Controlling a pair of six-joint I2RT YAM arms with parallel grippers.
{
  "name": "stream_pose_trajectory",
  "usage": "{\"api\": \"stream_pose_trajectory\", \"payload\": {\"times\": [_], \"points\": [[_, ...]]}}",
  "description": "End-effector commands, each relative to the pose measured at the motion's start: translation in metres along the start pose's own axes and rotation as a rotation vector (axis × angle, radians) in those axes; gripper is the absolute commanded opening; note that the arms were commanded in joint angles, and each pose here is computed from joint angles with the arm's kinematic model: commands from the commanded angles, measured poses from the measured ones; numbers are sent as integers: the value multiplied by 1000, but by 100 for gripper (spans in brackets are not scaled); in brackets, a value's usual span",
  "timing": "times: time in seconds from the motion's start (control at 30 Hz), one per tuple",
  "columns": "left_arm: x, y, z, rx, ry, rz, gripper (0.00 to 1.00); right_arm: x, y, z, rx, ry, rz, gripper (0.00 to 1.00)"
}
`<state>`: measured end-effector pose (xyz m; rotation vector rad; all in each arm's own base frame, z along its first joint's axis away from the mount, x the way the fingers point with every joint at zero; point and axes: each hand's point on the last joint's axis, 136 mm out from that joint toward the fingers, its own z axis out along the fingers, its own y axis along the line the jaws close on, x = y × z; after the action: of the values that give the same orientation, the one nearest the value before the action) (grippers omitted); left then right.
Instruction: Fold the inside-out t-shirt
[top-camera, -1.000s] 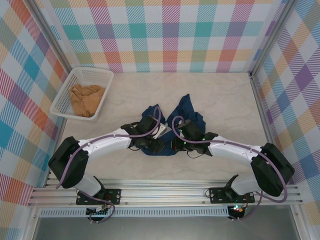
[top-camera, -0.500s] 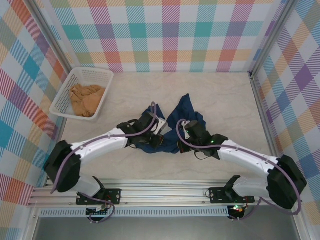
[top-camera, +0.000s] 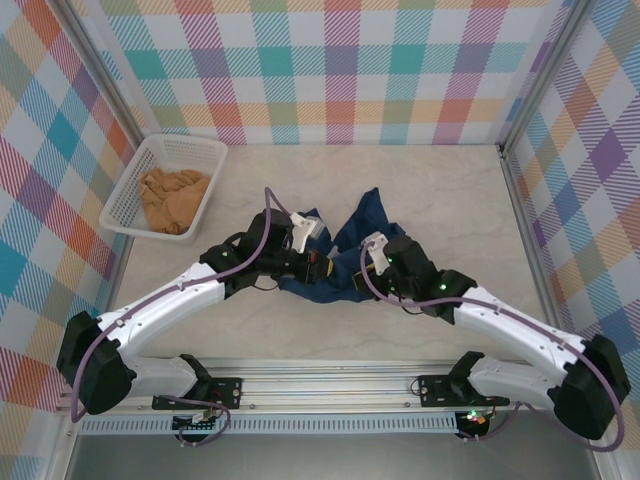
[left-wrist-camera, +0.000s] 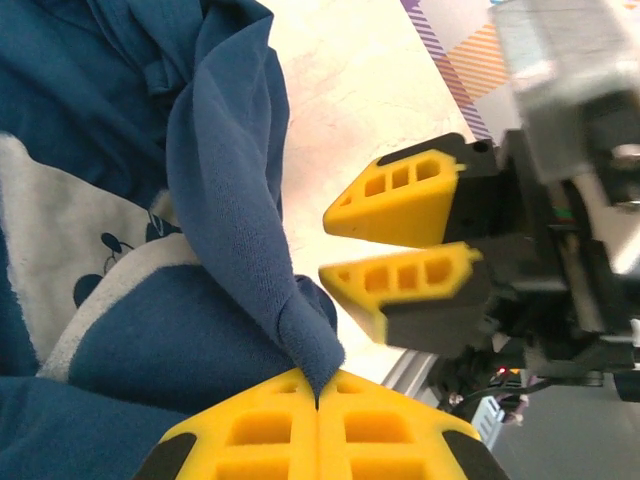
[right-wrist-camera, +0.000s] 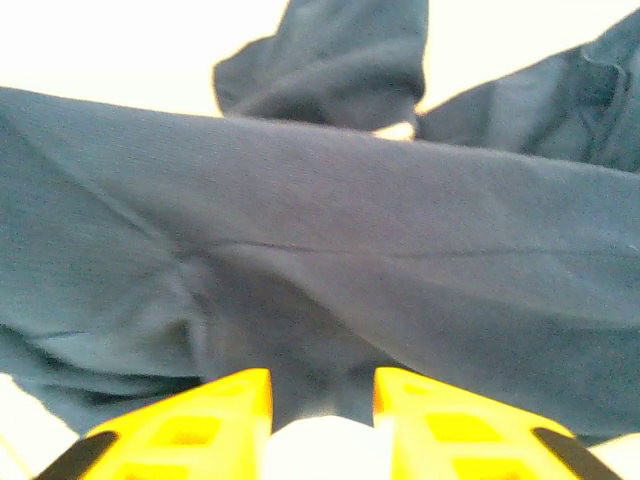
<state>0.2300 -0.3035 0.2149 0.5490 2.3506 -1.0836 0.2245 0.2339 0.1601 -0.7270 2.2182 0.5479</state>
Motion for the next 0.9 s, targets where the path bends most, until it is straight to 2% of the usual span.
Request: {"api": "stream_pose_trajectory", "payload": {"times": [0.0, 0.17, 0.23, 0.4, 0.43, 0.53, 0.63, 0.7, 0.77, 0.83, 0.87], "points": [[-14, -14, -9, 50, -32, -25, 0, -15, 31, -15, -172, -120, -77, 44], [-15, -17, -9, 66, -32, -41, 0, -25, 45, -11, -213, -161, -92, 52], [-14, -17, -9, 69, -29, -50, 0, -29, 50, -5, -219, -168, -102, 61], [-17, -24, -10, 103, -42, -42, 0, -38, 47, 18, -187, -177, -91, 63], [-17, -23, -10, 100, -45, -44, 0, -40, 46, 22, -176, -179, -83, 57], [-18, -14, -11, 48, -59, -46, 0, -46, 48, 23, -188, -196, -55, 21], [-22, 1, -14, -40, -101, -46, 0, -46, 58, 14, -272, -202, -28, 1], [-24, 21, -20, -158, -135, -52, 3, -46, 63, 7, -334, -204, 15, 0], [-25, 44, -30, -291, -176, -53, 24, -49, 65, 0, -397, -212, 80, 0], [-20, 51, -36, -324, -186, -37, 40, -51, 62, -3, -427, -214, 148, 0], [-17, 49, -37, -310, -188, -31, 45, -52, 60, -4, -436, -212, 181, 0]]}}
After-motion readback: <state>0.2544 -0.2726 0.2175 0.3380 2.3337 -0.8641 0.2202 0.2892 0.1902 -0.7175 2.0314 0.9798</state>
